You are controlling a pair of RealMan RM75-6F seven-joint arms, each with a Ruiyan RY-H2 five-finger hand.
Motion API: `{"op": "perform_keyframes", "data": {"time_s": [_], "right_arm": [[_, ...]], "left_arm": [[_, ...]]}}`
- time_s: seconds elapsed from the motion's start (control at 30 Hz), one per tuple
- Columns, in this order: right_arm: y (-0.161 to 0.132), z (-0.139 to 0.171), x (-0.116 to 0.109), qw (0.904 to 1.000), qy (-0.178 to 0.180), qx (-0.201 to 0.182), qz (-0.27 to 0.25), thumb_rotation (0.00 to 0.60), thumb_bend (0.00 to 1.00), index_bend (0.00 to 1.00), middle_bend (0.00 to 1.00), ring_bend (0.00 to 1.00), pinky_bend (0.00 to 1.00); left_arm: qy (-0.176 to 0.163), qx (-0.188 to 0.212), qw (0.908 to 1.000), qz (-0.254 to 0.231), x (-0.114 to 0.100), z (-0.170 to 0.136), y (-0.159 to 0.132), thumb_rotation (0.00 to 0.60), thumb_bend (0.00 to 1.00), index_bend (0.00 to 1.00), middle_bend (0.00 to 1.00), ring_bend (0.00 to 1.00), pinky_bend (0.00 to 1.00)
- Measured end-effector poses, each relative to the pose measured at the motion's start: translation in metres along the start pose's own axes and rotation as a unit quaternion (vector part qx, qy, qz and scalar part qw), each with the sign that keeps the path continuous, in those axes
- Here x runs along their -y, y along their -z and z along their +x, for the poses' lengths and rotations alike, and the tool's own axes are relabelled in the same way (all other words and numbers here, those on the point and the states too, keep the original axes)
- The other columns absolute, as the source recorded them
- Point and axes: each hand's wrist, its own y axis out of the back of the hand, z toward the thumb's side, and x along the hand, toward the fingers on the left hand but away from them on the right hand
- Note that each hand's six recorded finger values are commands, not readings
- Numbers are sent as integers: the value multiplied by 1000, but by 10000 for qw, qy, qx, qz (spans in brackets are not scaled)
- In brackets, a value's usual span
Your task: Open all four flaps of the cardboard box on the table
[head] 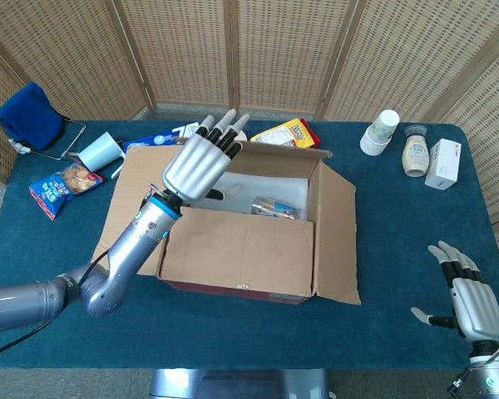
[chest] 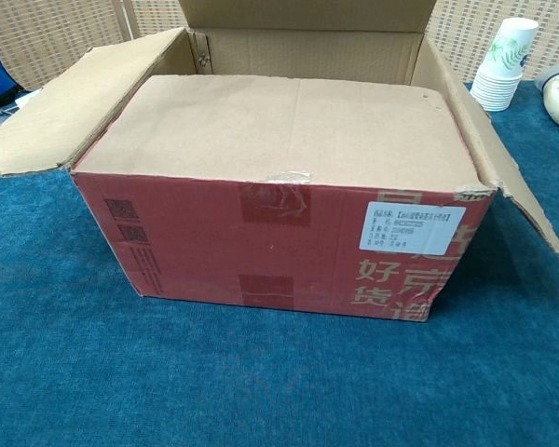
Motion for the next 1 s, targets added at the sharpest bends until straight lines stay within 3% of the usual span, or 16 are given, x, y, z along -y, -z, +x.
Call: {"op": "perform_keyframes", "data": {"time_s": [0.6, 1.0], "right_arm": [[-1, -1, 3, 9999, -126, -26, -35, 600, 0, 0, 0, 0, 11], [2, -3, 4, 9998, -168, 4, -81, 600, 0, 0, 0, 0, 11]], "left_arm": [[190, -616, 9969, 451, 15, 42, 30, 203, 106, 279, 0, 59, 229], [509, -870, 9934, 554, 53, 62, 33, 225, 105, 260, 0, 32, 220]]}}
